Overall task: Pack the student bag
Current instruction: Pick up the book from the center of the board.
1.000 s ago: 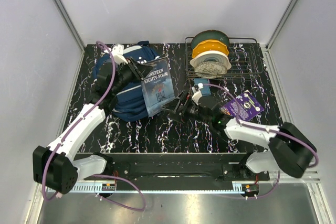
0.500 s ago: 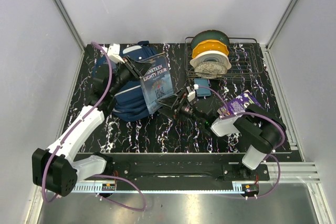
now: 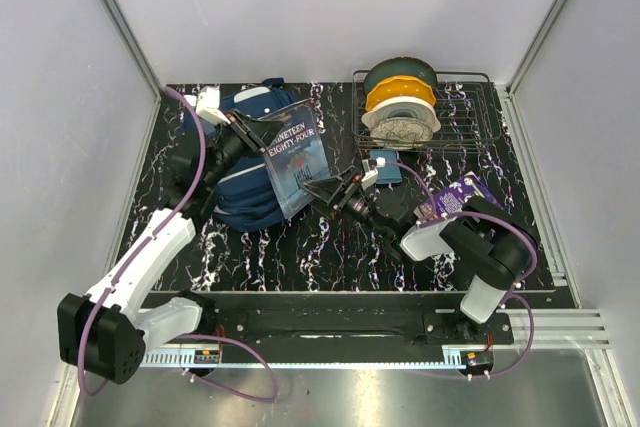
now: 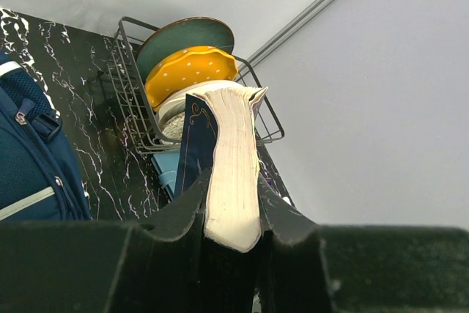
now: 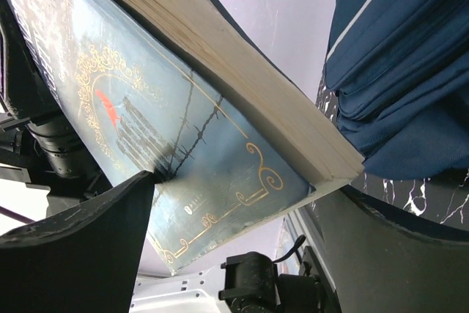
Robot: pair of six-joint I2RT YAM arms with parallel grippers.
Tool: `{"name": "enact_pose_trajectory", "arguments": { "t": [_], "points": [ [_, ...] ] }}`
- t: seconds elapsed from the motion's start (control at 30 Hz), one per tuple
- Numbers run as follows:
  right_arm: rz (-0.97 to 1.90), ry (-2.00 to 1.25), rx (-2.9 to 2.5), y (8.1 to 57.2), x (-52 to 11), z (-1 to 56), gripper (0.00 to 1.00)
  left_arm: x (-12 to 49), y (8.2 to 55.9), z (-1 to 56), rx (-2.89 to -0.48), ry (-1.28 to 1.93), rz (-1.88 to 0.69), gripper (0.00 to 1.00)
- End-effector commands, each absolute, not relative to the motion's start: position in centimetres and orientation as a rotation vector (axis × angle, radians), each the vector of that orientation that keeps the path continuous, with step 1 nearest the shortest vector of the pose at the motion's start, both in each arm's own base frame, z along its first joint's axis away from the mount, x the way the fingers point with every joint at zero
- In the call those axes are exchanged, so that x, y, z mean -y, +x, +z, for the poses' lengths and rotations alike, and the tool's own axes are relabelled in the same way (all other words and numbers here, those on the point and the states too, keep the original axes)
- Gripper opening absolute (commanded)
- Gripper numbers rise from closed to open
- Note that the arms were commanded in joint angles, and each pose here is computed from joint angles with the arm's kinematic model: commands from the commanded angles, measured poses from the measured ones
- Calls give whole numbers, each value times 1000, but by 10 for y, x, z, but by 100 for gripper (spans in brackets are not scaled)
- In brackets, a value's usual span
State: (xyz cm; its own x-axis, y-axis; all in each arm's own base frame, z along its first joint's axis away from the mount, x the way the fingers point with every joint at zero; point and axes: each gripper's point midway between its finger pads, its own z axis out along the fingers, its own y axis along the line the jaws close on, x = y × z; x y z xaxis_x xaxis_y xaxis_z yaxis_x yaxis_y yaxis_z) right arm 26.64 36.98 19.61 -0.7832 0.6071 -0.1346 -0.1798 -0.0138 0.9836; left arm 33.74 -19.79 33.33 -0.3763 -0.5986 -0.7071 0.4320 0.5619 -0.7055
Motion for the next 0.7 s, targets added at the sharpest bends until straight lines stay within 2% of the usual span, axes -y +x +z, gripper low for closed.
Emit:
{"name": "enact_pose_trajectory", "arguments": {
  "t": [0.0, 0.07, 0.27, 0.47, 0.53, 0.6, 0.67],
  "points": [
    [1861, 342, -1406, 275, -354, 264, 93, 199, 318, 385, -1487, -105, -1200, 0],
    [1854, 328, -1384, 274, -350, 271, 88, 198, 317, 382, -1498, -113, -1212, 0],
    [1861, 296, -1344, 271, -343, 289, 87, 198, 315, 373, -1492, -145, -1259, 0],
    [1887, 250, -1284, 263, -338, 312, 80, 198, 315, 364, -1495, -168, -1277, 0],
    [1895, 244, -1268, 260, -336, 320, 82, 196, 316, 361, -1489, -191, -1274, 0],
    [1909, 234, -1270, 258, -336, 321, 91, 193, 316, 363, -1464, -215, -1283, 0],
    [1940, 239, -1271, 256, -337, 324, 93, 194, 318, 364, -1444, -227, -1302, 0]
  ]
}}
